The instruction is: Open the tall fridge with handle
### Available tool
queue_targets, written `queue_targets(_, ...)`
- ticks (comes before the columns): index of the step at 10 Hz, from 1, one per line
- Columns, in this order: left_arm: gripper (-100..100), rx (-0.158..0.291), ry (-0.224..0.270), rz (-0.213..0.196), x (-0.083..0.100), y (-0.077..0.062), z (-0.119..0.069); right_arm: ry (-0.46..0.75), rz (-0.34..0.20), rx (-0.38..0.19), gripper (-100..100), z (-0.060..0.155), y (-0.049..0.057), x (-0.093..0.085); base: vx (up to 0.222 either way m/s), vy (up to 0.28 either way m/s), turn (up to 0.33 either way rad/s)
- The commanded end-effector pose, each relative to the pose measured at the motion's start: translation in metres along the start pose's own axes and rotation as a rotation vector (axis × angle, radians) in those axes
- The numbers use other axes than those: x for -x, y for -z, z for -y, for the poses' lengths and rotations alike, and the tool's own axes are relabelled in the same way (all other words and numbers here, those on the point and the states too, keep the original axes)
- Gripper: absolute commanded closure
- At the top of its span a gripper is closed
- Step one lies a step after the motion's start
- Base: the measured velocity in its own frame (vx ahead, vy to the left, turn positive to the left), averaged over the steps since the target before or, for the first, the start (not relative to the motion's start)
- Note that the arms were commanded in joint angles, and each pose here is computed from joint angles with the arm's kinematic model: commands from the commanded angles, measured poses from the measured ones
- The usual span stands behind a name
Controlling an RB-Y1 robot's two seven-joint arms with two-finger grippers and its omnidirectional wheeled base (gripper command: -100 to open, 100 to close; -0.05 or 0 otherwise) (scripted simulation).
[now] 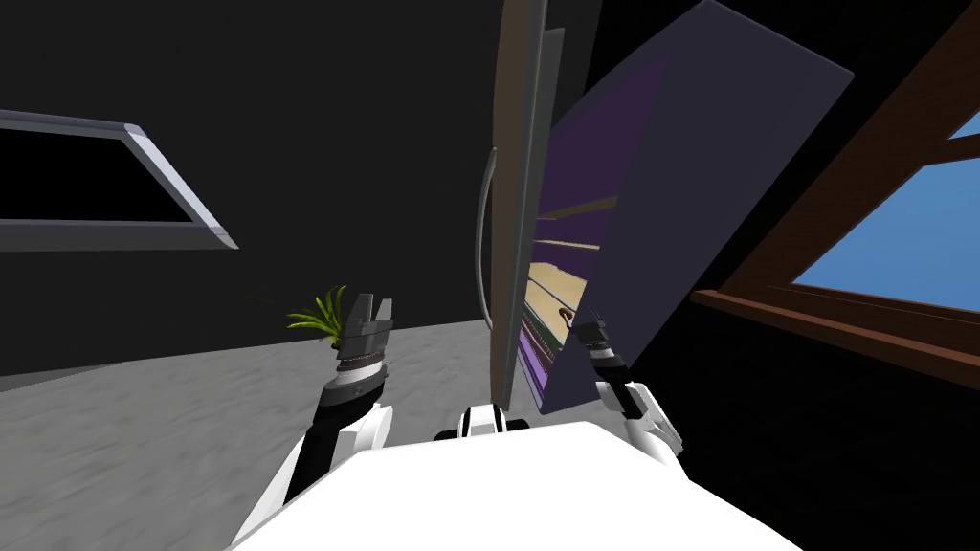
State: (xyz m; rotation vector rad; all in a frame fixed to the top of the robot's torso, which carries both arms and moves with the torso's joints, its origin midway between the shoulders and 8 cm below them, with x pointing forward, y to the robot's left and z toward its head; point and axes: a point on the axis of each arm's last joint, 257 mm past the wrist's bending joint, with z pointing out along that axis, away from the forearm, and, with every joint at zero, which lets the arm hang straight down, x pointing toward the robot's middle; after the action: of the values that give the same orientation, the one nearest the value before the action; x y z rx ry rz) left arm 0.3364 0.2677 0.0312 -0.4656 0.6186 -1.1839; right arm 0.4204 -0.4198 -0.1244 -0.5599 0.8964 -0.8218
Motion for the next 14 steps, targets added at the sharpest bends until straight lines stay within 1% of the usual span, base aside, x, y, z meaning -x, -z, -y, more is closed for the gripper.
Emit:
queue_targets(1,0,0.000,0.000,0.000,0.000,0.000,0.000,0.068,-0.020,0.030,-100,-0.017,0.010,-0.008,0.015,0.042,-0.001)
queue_targets(2,0,0.000,0.000,0.000,0.000,0.000,0.000,0.092,-0.034,0.037,-100,-0.023,0.016,-0.012,0.038,0.061,0.011)
queue_targets(3,0,0.000,0.000,0.000,0.000,0.000,0.000,0.104,-0.034,0.037,-100,-0.023,0.016,-0.012,0.021,0.052,0.023)
queue_targets(5,0,0.000,0.000,0.000,0.000,0.000,0.000,0.146,-0.063,0.046,-100,-0.038,0.028,-0.017,0.031,0.059,0.088)
queue_targets(6,0,0.000,0.000,0.000,0.000,0.000,0.000,0.149,-0.063,0.046,-100,-0.038,0.028,-0.017,0.043,0.049,-0.011)
queue_targets(8,0,0.000,0.000,0.000,0.000,0.000,0.000,0.164,-0.093,0.047,-100,-0.057,0.039,-0.016,0.015,0.041,0.002)
queue_targets(10,0,0.000,0.000,0.000,0.000,0.000,0.000,0.153,-0.121,0.041,-100,-0.077,0.048,-0.011,0.003,0.040,0.005)
queue_targets(11,0,0.000,0.000,0.000,0.000,0.000,0.000,0.139,-0.135,0.035,-100,-0.086,0.051,-0.007,0.003,0.033,0.002)
queue_targets(13,0,0.000,0.000,0.000,0.000,0.000,0.000,0.120,-0.147,0.028,-100,-0.095,0.054,-0.002,0.007,0.013,0.001)
queue_targets(14,0,0.000,0.000,0.000,0.000,0.000,0.000,0.127,-0.142,0.031,-100,-0.091,0.053,-0.004,0.000,0.000,0.000)
